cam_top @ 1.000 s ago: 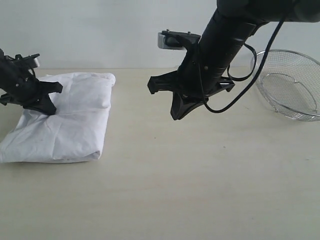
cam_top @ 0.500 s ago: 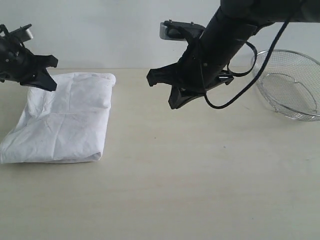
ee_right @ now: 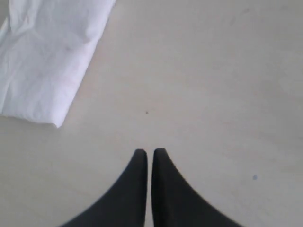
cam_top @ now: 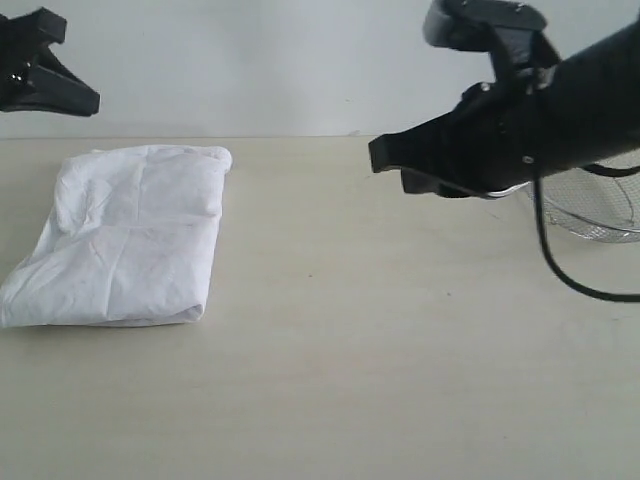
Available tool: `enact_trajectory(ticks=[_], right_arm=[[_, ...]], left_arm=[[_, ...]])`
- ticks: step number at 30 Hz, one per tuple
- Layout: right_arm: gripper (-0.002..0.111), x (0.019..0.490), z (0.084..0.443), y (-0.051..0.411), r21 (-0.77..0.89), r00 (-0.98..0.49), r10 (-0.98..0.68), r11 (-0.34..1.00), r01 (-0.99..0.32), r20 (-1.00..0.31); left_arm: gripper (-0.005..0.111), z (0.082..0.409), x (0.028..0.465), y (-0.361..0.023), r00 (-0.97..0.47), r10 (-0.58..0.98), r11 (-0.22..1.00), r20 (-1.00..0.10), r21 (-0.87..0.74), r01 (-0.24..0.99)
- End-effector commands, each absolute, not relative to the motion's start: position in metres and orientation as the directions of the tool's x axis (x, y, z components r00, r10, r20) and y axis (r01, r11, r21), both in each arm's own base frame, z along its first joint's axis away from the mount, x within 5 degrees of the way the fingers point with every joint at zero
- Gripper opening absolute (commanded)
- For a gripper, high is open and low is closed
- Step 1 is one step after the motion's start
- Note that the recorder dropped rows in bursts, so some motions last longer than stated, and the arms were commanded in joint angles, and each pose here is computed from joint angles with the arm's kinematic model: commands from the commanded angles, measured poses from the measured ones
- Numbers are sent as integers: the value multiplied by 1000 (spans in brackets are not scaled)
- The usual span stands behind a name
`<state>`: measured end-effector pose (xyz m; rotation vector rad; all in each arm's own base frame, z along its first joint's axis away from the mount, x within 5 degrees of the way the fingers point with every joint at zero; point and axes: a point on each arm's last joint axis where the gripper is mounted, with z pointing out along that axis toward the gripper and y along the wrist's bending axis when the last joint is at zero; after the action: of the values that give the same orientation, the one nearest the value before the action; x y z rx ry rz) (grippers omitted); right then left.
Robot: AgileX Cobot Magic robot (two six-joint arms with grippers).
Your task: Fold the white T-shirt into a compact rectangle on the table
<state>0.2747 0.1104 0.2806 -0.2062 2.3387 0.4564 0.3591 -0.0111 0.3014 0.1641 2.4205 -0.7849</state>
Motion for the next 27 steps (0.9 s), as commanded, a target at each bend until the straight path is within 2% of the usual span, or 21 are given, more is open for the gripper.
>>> enact_trajectory(ticks=[1, 6, 11, 15, 20, 27], right_arm=[[0, 241, 295, 91, 246, -548, 64, 932, -265, -834], [0, 209, 284, 77, 239, -489, 90, 938, -251, -868], [0, 183, 267, 69, 259, -526, 100, 936, -239, -845], [0, 161, 273, 59, 277, -432, 152, 930, -242, -889], [0, 125, 285, 46, 272, -296, 185, 918, -289, -937], [0, 91, 278, 37, 264, -223, 196, 906, -331, -955]], left_arm=[[5, 337, 303, -29, -673, -157, 717, -722, -552, 426], [5, 346, 243, -36, -520, -210, 731, -828, -486, 479], [5, 325, 209, -43, -507, -269, 762, -819, -503, 408], [5, 305, 195, -65, -569, -183, 715, -802, -506, 482], [5, 294, 183, -85, -600, -76, 657, -796, -493, 570], [5, 304, 169, -93, -561, -44, 621, -827, -462, 633]])
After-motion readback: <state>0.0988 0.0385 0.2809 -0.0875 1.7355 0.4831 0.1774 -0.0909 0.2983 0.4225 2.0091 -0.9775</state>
